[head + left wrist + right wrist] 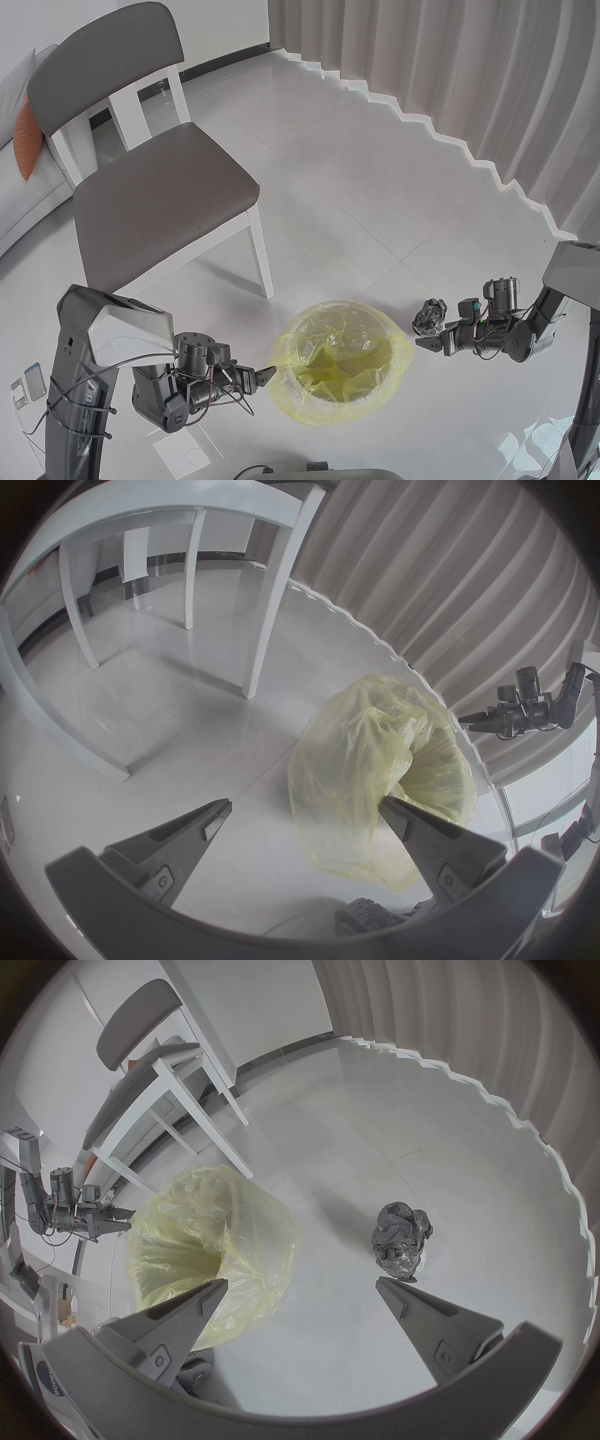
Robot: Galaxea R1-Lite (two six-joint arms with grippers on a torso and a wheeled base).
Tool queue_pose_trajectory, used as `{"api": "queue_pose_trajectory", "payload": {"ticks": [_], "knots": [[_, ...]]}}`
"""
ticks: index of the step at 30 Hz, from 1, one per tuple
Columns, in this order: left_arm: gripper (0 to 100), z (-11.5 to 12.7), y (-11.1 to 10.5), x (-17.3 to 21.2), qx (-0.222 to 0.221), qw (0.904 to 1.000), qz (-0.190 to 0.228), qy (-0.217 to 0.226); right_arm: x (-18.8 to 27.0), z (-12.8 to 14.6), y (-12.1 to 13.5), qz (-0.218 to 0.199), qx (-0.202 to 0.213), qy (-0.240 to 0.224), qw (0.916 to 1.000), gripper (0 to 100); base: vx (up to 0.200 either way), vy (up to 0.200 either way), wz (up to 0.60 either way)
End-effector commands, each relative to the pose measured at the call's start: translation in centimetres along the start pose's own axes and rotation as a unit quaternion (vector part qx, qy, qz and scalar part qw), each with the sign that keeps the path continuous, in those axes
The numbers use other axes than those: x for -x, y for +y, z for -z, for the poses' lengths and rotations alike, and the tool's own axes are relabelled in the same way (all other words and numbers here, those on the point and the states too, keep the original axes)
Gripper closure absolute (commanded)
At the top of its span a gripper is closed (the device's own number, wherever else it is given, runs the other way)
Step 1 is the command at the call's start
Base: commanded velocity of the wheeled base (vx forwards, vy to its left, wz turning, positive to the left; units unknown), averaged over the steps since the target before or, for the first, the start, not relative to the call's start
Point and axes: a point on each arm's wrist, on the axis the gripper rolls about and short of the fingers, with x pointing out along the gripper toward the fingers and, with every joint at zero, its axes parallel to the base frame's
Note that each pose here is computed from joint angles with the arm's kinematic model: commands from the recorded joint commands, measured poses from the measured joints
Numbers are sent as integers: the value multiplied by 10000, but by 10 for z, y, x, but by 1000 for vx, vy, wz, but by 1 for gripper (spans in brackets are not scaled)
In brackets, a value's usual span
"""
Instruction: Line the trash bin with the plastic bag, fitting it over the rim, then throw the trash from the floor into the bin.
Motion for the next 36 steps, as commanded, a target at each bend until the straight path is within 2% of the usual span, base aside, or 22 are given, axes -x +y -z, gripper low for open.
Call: {"api": "queue_pose_trajectory", "payload": {"ticks": [1, 4, 8, 18, 23, 27, 31, 36], "knots": [[0, 4, 5, -16, 9, 10000, -12, 35, -2, 0, -1, 7, -3, -6, 10000, 0, 0, 0, 0], [0, 1, 5, -20, 47, 9998, -54, 196, -2, -1, -3, 22, -3, -30, 10000, 0, 0, 0, 0], [0, -6, 5, -28, 38, 9998, -53, 188, -2, -1, -4, 28, -8, -31, 10000, 0, 0, 0, 0], [0, -15, -19, -47, -235, 9984, 136, 496, -2, -2, -4, 22, 28, -46, 10000, 0, 0, 0, 0], [0, -16, -23, -48, -269, 9983, 126, 505, -2, -2, -4, 22, 28, -46, 10000, 0, 0, 0, 0], [0, -22, -19, -40, -229, 9986, 71, 463, -2, -2, -4, 22, 28, -46, 10000, 0, 0, 0, 0], [0, -27, -16, -15, -161, 9988, 8, 472, -2, -2, -4, 22, 21, -46, 10000, 0, 0, 0, 0], [0, -24, -16, 6, -173, 9993, 26, 328, -8, -1, -8, 42, -19, -15, 10000, 0, 0, 0, 0]]}}
